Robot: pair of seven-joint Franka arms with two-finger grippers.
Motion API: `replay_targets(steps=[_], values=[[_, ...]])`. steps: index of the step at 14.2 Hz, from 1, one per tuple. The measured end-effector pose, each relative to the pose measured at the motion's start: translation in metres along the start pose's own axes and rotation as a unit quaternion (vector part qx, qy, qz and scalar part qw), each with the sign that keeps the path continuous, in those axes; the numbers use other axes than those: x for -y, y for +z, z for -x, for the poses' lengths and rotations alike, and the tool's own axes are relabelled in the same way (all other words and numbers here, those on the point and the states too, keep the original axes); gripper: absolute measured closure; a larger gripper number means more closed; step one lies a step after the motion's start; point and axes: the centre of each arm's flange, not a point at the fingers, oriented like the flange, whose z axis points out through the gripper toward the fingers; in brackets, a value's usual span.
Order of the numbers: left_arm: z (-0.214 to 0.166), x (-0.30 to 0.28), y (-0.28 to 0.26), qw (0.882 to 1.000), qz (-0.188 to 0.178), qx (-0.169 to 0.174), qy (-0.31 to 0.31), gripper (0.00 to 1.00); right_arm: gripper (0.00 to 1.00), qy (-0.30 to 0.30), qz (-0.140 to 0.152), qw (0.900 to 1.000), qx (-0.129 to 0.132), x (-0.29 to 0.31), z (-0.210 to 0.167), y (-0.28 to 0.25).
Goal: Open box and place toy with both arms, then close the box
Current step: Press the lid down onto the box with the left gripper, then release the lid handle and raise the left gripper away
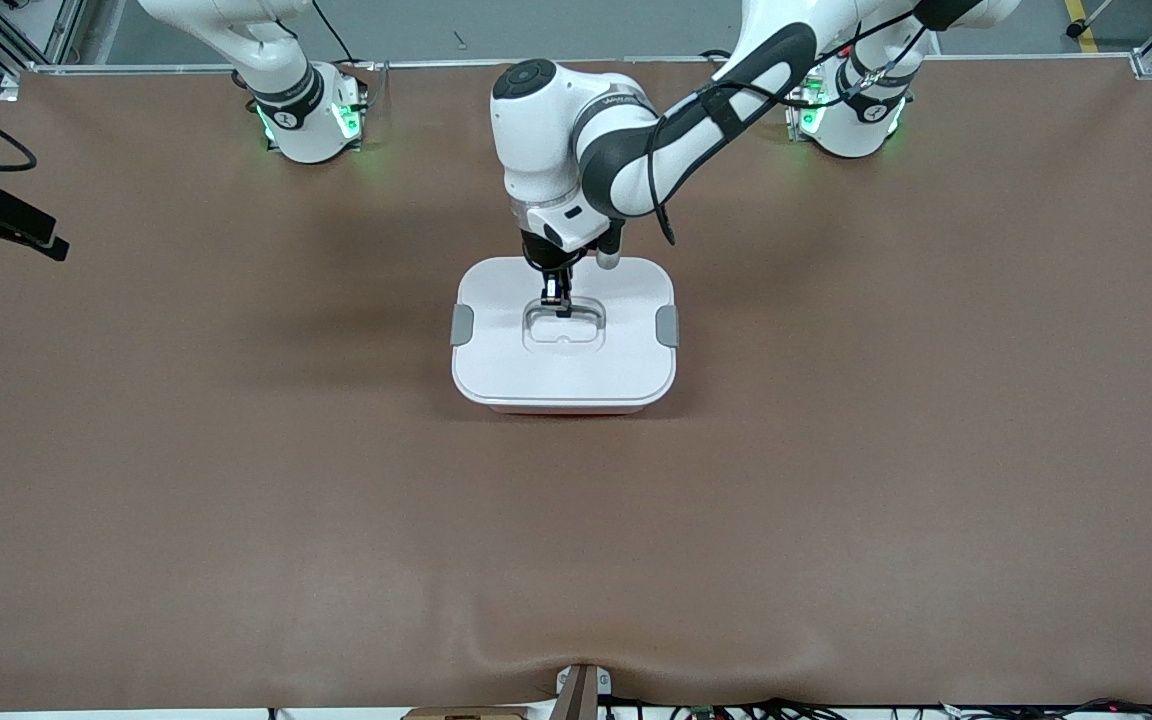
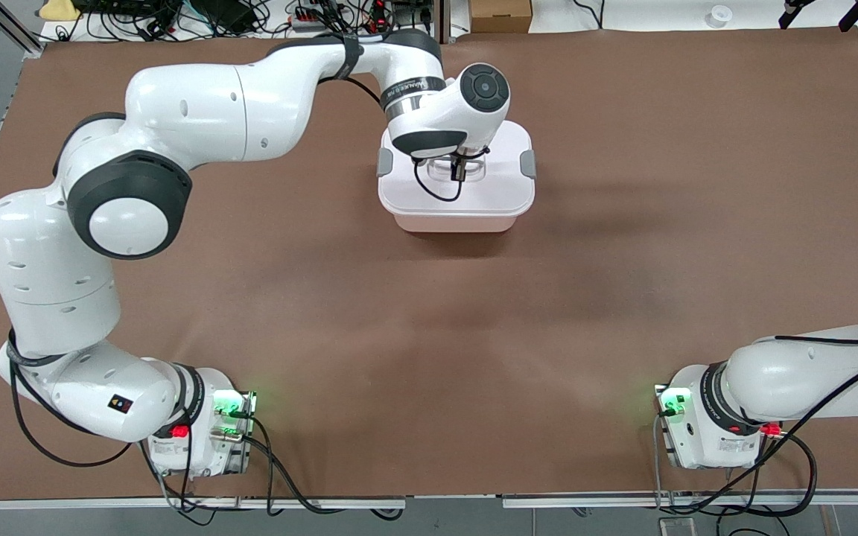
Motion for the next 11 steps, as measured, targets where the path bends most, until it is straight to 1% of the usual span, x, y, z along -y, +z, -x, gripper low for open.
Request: replay_targets(steps=[8, 9, 10, 11], values=[[0.0, 0.002, 0.002, 1.0, 0.005, -0.001, 0.005, 0.93, 0.0, 0.0, 0.0, 1.0, 0.0, 0.0, 0.0, 0.0], [-0.002, 0.003, 0.005, 1.0, 0.007, -0.006, 0.009, 0.88, 0.0, 0.0, 0.0, 1.0, 0.0, 0.0, 0.0, 0.0], [-0.004, 0.004, 0.01, 1.0, 0.009, -0.012, 0.013, 0.8, 0.0, 0.0, 0.0, 1.0, 0.0, 0.0, 0.0, 0.0], [-0.006, 0.005, 0.013, 1.0, 0.01, -0.016, 0.015, 0.68, 0.0, 0.0, 0.0, 1.0, 0.0, 0.0, 0.0, 0.0]])
